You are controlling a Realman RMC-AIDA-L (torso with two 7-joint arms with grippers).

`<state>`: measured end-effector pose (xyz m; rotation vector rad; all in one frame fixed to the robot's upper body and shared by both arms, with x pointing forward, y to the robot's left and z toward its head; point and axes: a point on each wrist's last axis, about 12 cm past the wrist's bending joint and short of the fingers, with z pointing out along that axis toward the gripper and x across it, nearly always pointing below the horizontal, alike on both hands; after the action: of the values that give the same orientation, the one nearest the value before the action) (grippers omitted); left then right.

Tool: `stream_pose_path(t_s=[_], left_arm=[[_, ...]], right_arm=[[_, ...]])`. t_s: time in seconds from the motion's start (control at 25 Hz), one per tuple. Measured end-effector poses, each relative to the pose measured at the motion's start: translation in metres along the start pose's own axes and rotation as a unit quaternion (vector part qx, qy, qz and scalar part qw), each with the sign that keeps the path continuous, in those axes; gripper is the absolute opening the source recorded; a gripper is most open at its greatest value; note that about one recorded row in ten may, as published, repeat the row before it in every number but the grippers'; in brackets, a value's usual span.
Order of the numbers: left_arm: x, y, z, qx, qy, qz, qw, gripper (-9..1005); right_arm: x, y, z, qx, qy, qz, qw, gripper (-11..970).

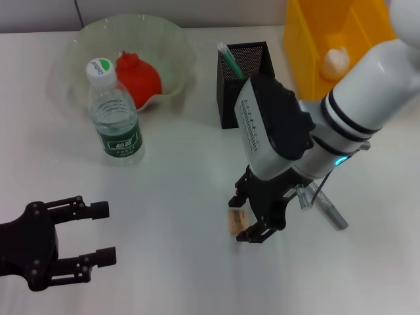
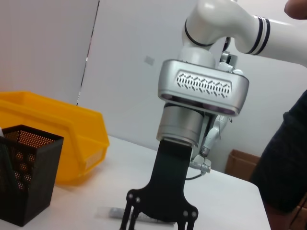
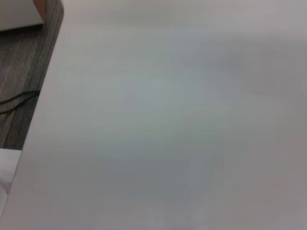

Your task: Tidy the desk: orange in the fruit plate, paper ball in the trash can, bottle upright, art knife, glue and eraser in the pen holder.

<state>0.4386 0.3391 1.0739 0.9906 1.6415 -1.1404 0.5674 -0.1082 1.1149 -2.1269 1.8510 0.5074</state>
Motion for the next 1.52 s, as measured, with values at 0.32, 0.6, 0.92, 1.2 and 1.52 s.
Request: stream_pose_path(t_s=[0.32, 0.6, 0.92, 1.2, 1.52], left_arm=[[-0.001, -0.002, -0.003, 0.000, -0.009, 0.001, 1.000, 738], [-0.002, -0.002, -0.004, -0.001, -0.011, 0.003, 1.000, 738], [-0.007, -0.001, -0.007, -0.003, -0.024, 0.001, 1.000, 738], [-0.011, 0.002, -0.005, 0.002, -0.027, -0.014, 1.000, 739], [-0.016, 0.006, -0.006, 0.002, -0.024, -0.021, 0.999, 738]], right_arm=[[-0.004, 0.001, 0.009, 0.006, 0.018, -0.010, 1.000, 470], [-0.010, 0.003, 0.002, 0.010, 0.006, -0.011, 1.000, 412], [-0.006, -0.029, -0.091, 0.179, -0.135, 0.104, 0.969, 398], [0.010, -0.060, -0.115, 0.295, -0.195, 0.176, 0.919, 449], [0.009, -0.066, -0.111, 0.306, -0.202, 0.194, 0.910, 553]])
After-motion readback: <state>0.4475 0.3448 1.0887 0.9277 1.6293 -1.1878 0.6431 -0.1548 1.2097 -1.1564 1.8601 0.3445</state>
